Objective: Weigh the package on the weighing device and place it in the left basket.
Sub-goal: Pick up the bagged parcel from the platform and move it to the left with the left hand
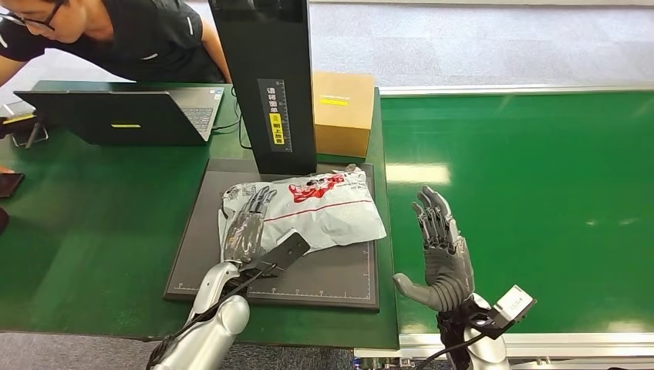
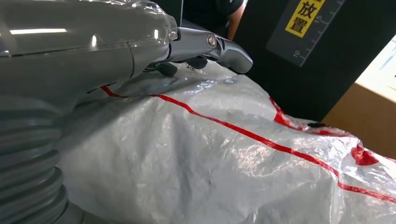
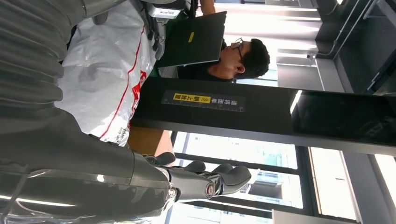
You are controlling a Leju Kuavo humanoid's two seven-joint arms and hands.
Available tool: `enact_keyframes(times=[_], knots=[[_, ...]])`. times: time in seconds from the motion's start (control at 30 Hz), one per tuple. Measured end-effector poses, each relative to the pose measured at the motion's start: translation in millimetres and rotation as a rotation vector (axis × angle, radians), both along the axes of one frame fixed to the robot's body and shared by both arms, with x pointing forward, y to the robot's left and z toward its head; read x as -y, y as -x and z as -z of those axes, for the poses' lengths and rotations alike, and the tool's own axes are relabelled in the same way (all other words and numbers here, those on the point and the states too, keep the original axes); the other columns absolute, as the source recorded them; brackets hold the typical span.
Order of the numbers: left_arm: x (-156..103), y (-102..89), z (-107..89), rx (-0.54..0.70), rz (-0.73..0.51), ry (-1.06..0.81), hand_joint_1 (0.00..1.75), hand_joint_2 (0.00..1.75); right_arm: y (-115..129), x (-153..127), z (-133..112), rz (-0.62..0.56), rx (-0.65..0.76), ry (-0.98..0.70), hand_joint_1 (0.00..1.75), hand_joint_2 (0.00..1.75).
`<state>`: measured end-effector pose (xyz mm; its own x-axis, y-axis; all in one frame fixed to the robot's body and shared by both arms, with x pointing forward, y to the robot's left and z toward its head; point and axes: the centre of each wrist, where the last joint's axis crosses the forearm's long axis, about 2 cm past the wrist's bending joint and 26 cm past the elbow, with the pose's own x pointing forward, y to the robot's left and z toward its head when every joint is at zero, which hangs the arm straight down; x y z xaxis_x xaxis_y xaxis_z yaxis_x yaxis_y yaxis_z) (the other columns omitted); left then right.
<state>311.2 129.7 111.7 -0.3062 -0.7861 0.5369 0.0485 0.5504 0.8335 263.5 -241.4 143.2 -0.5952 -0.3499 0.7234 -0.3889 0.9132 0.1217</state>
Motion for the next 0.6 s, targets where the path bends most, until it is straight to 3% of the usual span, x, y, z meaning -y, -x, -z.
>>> enact_keyframes(times=[0.07,0.1,0.6], knots=[[0,-1.2,1.4,-0.02,0.001,-0.002,1.54,1.75,0,0,0,0.002,-0.002,0.0,0.0,1.75],[0,-1.6,2.4,-0.03,0.001,0.001,1.75,1.75,0,0,1,0.002,-0.004,0.0,0.0,1.75],[-10,-4.0,6.7,-0.003,0.007,0.054,1.75,1.75,-2,-2,11,-0.008,-0.039,-0.004,0.0,1.75]])
